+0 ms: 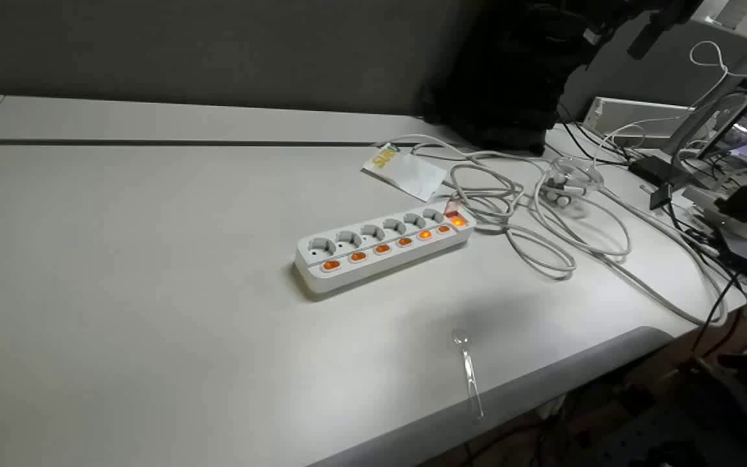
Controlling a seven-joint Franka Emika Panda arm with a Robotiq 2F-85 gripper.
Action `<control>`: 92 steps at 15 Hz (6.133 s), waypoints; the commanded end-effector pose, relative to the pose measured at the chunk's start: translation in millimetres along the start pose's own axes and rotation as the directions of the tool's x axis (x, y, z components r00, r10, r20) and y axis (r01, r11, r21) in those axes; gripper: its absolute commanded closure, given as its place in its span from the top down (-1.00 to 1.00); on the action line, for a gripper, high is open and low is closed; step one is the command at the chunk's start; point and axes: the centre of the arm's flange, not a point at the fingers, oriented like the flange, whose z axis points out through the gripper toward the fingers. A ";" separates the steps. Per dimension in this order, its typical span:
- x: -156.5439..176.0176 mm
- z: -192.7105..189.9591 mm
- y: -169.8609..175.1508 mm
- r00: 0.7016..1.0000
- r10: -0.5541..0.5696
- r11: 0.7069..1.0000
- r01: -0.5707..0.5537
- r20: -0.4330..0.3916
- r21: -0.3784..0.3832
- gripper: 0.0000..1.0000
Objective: Press the button third from the right on the extension cord.
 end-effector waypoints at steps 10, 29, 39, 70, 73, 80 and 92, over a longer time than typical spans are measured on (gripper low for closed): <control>0.1 -0.2 0.0 1.000 0.000 1.000 0.000 -0.001 0.000 1.00; 9.9 112.6 -142.0 0.951 -0.281 0.948 0.255 0.126 0.191 -0.38; -14.6 177.7 -165.6 0.935 -0.330 0.935 0.304 0.129 0.184 -1.00; -13.9 222.4 -194.3 0.918 -0.377 0.916 0.350 0.121 0.199 -1.00; -15.4 227.5 -195.1 0.917 -0.377 0.916 0.348 0.129 0.202 -1.00; -18.0 234.8 -195.5 0.915 -0.376 0.915 0.343 0.144 0.210 -1.00; -28.1 261.4 -193.9 0.933 -0.300 0.943 0.258 0.198 0.212 -1.00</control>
